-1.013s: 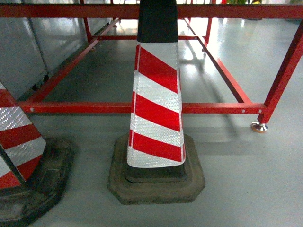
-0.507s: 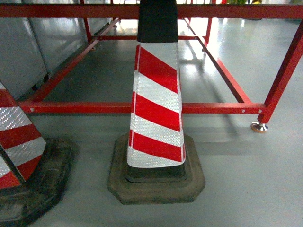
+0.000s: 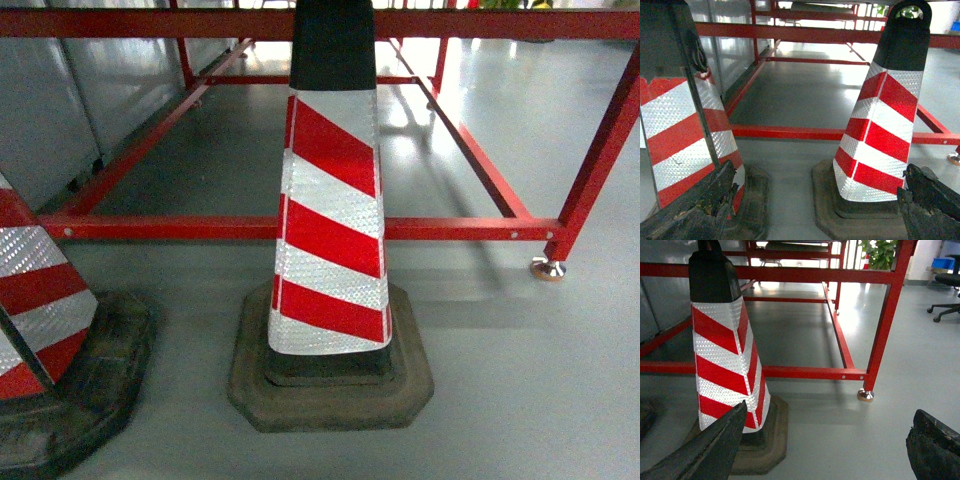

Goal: Sort blue parts and orange caps into right shelf containers

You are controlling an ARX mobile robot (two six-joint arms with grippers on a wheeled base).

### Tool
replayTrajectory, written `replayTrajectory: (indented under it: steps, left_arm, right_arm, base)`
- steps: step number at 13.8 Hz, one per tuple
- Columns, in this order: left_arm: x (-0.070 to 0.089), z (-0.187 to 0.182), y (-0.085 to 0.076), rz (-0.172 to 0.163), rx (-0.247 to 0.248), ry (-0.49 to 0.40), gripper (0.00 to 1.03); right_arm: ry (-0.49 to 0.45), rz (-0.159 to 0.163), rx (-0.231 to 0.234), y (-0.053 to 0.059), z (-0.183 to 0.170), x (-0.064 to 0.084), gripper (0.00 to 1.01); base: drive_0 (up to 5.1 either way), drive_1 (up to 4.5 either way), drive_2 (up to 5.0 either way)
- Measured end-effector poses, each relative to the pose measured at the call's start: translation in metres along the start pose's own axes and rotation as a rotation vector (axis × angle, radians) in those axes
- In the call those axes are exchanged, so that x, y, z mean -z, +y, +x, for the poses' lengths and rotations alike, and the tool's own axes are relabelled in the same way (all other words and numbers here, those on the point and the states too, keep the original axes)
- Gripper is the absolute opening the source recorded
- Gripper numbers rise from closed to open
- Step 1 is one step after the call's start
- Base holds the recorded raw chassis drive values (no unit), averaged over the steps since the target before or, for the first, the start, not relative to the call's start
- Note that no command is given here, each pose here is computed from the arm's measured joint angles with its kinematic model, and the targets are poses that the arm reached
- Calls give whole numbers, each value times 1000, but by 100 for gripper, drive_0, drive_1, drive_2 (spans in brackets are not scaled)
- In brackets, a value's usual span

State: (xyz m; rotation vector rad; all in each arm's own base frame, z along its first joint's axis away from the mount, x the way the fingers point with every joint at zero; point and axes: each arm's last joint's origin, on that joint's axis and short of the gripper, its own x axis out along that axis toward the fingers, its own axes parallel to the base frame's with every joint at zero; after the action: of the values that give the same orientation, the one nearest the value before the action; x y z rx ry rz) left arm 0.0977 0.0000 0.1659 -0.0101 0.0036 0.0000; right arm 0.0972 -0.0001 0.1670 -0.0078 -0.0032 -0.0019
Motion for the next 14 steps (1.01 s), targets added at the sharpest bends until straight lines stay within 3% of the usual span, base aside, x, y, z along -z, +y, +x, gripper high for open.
replayTrajectory:
  steps: [14]
  left_arm:
    - [0,0,0,11,0,0,98]
  right_arm:
    - [0,8,-2,0,0,0,98]
  base:
    - [0,0,0]
